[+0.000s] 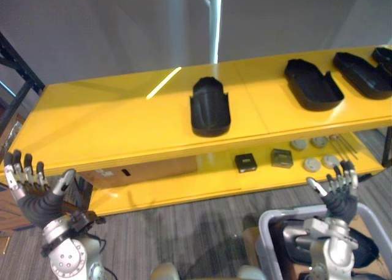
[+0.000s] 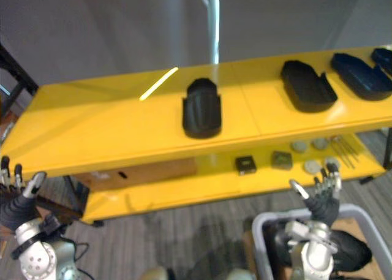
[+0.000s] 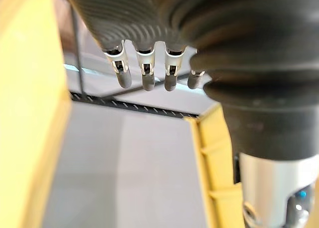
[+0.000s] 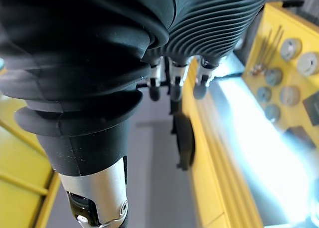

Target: Walk over and take plastic housings, then place them on the shelf

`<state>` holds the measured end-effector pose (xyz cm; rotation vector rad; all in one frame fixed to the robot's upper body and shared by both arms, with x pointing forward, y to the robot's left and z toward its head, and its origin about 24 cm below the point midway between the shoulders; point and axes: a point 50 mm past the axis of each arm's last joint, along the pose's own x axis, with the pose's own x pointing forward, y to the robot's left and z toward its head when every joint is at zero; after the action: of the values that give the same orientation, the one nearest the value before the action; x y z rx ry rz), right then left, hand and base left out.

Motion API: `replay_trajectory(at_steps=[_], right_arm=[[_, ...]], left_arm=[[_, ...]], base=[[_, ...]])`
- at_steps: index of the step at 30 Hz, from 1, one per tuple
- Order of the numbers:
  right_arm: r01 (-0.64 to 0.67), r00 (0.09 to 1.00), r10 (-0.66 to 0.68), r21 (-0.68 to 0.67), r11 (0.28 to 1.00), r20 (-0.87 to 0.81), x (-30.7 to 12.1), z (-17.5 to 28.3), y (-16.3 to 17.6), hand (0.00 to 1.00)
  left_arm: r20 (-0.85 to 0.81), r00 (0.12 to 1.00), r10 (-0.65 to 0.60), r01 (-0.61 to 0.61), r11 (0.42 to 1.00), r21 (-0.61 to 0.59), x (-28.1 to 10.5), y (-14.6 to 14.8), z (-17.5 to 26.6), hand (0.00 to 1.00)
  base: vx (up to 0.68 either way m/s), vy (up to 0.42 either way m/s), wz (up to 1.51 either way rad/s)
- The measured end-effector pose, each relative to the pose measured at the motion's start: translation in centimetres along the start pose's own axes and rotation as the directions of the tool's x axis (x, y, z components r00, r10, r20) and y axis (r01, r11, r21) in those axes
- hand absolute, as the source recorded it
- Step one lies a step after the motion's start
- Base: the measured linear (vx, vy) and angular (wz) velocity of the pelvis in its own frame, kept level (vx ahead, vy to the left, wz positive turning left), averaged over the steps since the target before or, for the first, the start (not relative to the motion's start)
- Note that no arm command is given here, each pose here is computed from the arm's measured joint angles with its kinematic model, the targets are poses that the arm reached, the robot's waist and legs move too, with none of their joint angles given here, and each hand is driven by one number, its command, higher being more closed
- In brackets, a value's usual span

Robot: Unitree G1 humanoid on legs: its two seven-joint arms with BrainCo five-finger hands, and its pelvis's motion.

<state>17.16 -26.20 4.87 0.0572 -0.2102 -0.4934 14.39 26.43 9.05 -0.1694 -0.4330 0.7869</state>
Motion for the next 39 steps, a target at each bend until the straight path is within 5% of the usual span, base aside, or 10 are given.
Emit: replay_trajectory(at_steps=[15, 25, 29, 30, 34, 39], right_arm=[[-0.033, 0.998, 0.03, 0.065, 0.997, 0.051, 0.1, 1.1, -0.3, 0.0], [-0.364, 0.931, 0.363, 0.162, 0.917, 0.037, -0.7, 0.2, 6.6, 0.0], [-0.58, 0.815, 0.572, 0.155, 0.8, 0.093, -1.0, 0.9, 10.8, 0.0], [-0.639, 0.769, 0.626, 0.152, 0.754, 0.13, -0.9, 1.5, 12.1, 1.0], [-0.774, 0.633, 0.741, 0.142, 0.617, 0.225, -1.3, 3.3, 15.5, 1.0], [-0.843, 0.537, 0.812, 0.157, 0.514, 0.229, -2.3, 3.3, 18.7, 1.0]], left_arm=[[0.097, 0.994, -0.058, 0.063, 0.997, -0.043, 0.5, -0.9, 1.6, 0.0], [0.022, 0.999, -0.034, 0.036, 0.995, -0.089, 0.2, -1.7, 0.7, 0.0], [-0.042, 0.997, -0.066, 0.062, 0.994, -0.093, -0.2, -2.4, -0.2, 0.0], [-0.089, 0.995, -0.05, 0.044, 0.997, -0.07, -0.4, -2.4, -1.0, 0.0], [-0.245, 0.958, 0.153, -0.116, 0.981, 0.157, -1.3, -0.4, -5.4, 0.0], [-0.315, 0.793, 0.522, -0.366, 0.821, 0.439, -4.3, 6.3, -9.7, 0.0]], base=[[0.04, 0.12, -0.22], [-0.1, 0.047, -0.04], [-0.04, -0.016, -0.01], [-0.02, -0.005, -0.03], [0.02, -0.001, 0.0], [0.08, -0.011, 0.1]])
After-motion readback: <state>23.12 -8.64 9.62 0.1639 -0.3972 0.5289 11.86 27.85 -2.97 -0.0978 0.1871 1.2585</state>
